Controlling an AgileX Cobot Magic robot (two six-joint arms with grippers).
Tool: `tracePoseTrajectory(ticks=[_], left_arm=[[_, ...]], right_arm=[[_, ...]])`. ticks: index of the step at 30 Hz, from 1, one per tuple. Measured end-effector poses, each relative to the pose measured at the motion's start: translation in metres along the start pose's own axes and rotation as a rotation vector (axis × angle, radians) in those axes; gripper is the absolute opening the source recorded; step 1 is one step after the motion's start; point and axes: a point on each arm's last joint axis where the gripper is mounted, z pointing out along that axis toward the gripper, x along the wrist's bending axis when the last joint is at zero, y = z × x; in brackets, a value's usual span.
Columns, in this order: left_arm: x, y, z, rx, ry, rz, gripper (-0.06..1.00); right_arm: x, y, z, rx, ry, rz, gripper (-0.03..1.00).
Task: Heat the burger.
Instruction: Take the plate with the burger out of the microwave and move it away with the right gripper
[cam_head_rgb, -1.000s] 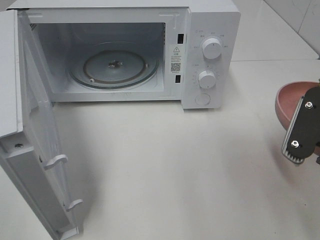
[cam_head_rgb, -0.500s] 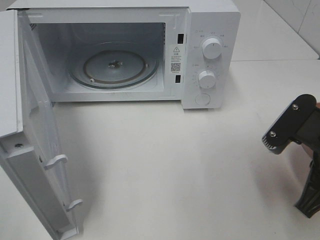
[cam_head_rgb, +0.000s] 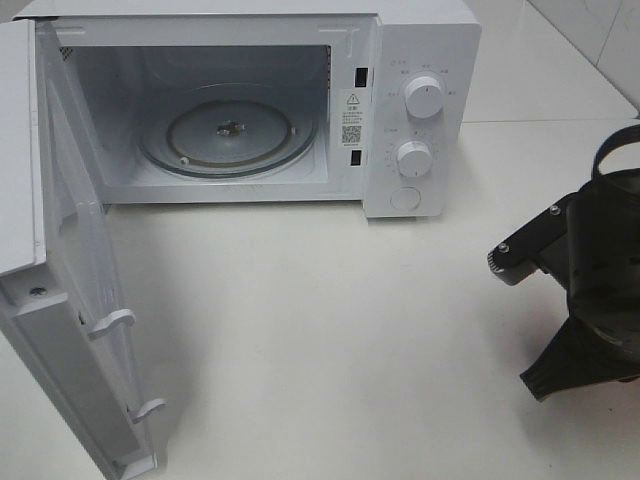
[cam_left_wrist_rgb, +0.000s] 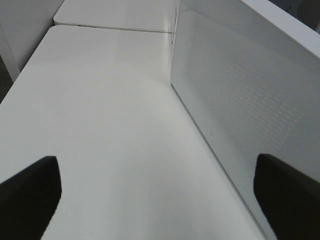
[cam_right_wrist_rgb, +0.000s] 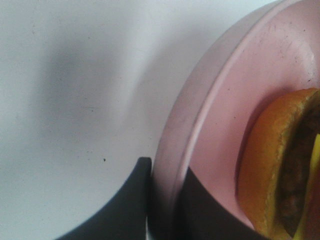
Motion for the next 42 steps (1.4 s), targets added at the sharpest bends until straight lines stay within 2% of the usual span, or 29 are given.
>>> tracePoseTrajectory(ticks=[15, 21, 33, 40, 42], left_arm=[[0.000, 0.000, 0.000, 0.000, 0.000, 0.000, 0.99], [0.000, 0.000, 0.000, 0.000, 0.000, 0.000, 0.99], [0.000, 0.000, 0.000, 0.000, 0.000, 0.000, 0.99], [0.000, 0.000, 0.000, 0.000, 0.000, 0.000, 0.99], [0.000, 0.000, 0.000, 0.000, 0.000, 0.000, 0.99]], right_arm=[[0.013, 0.005, 0.028, 0.057, -0.069, 0.022, 0.07], [0.013, 0.006, 0.049, 0.112, -0.048, 0.050, 0.07], [0.024, 0.008, 0.067, 0.115, -0.042, 0.070, 0.08], [0.023, 0.007, 0.069, 0.125, -0.072, 0.050, 0.14], [0.023, 0.006, 0.069, 0.129, -0.077, 0.048, 0.20]])
